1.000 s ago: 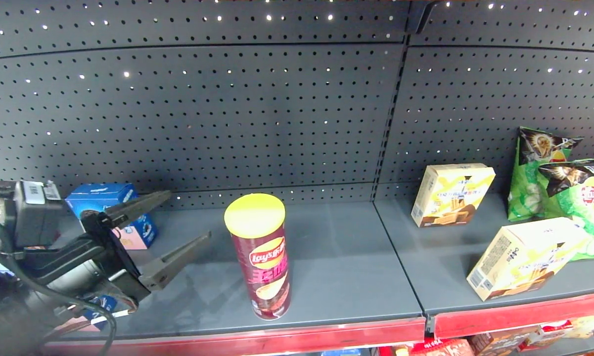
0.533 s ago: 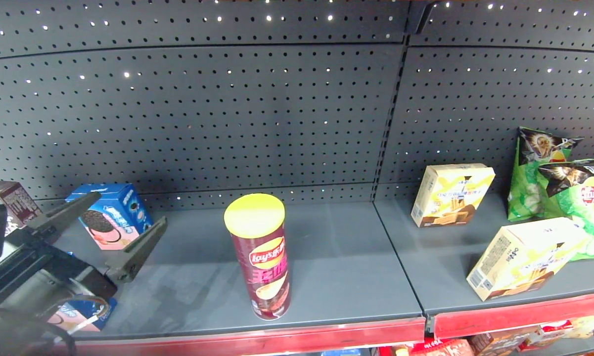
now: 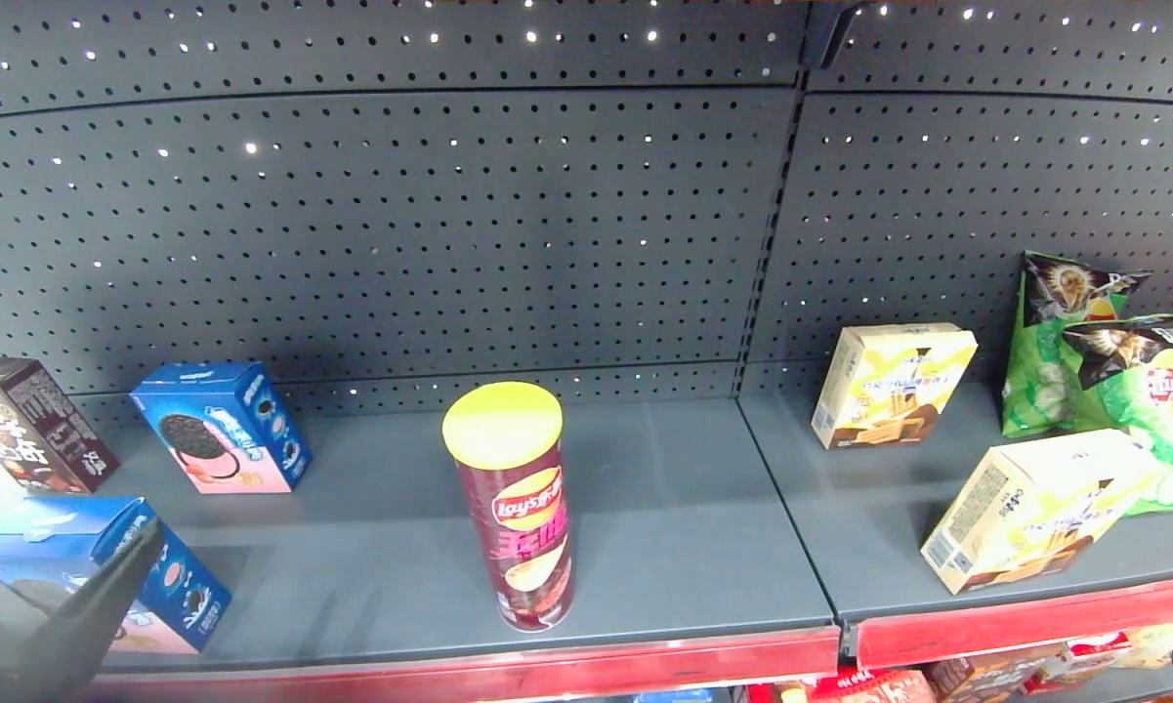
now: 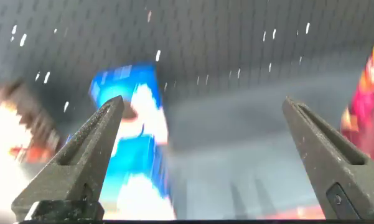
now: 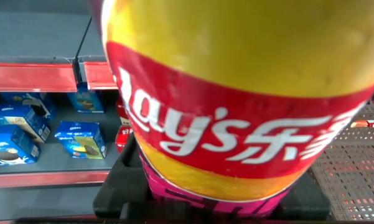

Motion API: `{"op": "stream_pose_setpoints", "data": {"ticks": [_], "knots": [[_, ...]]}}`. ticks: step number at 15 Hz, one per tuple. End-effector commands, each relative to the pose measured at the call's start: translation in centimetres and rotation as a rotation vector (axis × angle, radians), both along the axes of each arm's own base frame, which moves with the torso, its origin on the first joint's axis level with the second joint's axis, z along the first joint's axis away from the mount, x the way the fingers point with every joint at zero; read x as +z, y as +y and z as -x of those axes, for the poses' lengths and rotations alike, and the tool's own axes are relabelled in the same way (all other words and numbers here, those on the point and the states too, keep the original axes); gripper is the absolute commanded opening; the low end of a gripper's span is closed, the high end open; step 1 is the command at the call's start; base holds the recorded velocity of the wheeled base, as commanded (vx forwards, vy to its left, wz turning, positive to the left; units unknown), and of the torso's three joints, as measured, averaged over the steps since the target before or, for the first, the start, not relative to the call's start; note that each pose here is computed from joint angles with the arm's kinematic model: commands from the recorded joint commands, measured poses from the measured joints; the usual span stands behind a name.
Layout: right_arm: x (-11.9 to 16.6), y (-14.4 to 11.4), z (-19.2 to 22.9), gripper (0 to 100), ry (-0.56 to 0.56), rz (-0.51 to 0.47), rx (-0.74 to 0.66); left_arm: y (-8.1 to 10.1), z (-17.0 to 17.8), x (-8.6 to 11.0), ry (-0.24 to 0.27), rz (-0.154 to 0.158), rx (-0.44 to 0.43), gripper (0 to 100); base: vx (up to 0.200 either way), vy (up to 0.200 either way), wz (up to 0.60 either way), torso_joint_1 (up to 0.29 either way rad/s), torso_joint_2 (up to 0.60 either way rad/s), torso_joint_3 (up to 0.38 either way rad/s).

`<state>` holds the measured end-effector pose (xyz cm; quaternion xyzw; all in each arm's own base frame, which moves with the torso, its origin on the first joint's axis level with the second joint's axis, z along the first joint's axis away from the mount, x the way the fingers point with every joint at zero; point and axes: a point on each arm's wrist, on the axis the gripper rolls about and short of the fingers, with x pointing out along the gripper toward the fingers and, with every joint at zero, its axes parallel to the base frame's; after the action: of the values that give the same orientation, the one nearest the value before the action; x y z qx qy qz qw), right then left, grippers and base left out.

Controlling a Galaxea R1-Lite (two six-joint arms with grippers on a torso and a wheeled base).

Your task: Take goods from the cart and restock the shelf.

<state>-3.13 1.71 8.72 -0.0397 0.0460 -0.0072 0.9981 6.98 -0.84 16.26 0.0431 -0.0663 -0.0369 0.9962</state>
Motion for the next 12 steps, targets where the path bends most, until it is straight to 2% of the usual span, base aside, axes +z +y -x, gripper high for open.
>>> {"op": "stream_pose_setpoints", "data": {"ticks": [1, 2, 3, 4, 5, 8, 9, 10, 12], "knots": [[0.0, 0.0, 0.0, 0, 0.001, 0.000, -0.002, 1.1, 7.3, -3.1, -0.025, 0.013, 0.061, 100, 0.000, 0.000, 0.00, 0.000, 0.00, 0.000], [0.0, 0.0, 0.0, 0, 0.001, 0.000, -0.001, 1.4, 9.0, -3.9, -0.005, 0.012, 0.083, 100, 0.000, 0.000, 0.00, 0.000, 0.00, 0.000], [0.0, 0.0, 0.0, 0, 0.001, -0.002, 0.002, 1.5, 9.5, -4.3, 0.042, 0.011, 0.107, 100, 0.000, 0.000, 0.00, 0.000, 0.00, 0.000], [0.0, 0.0, 0.0, 0, 0.001, 0.000, 0.007, 1.6, 9.5, -3.7, 0.021, 0.027, 0.131, 100, 0.000, 0.000, 0.00, 0.000, 0.00, 0.000], [0.0, 0.0, 0.0, 0, 0.001, -0.002, 0.007, 1.6, 9.4, -4.0, 0.020, 0.032, 0.139, 100, 0.000, 0.000, 0.00, 0.000, 0.00, 0.000], [0.0, 0.0, 0.0, 0, 0.001, 0.004, 0.004, 1.7, 9.0, -4.9, 0.035, 0.045, 0.213, 100, 0.000, 0.000, 0.00, 0.000, 0.00, 0.000], [0.0, 0.0, 0.0, 0, 0.001, 0.004, 0.003, 1.7, 8.8, -5.7, 0.049, 0.064, 0.209, 100, 0.000, 0.000, 0.00, 0.000, 0.00, 0.000], [0.0, 0.0, 0.0, 0, 0.001, 0.004, 0.004, 1.6, 8.6, -6.1, 0.052, 0.068, 0.201, 100, 0.000, 0.000, 0.00, 0.000, 0.00, 0.000], [0.0, 0.0, 0.0, 0, 0.001, 0.000, 0.006, 1.4, 8.6, -6.1, 0.059, 0.074, 0.102, 100, 0.000, 0.000, 0.00, 0.000, 0.00, 0.000]]}}
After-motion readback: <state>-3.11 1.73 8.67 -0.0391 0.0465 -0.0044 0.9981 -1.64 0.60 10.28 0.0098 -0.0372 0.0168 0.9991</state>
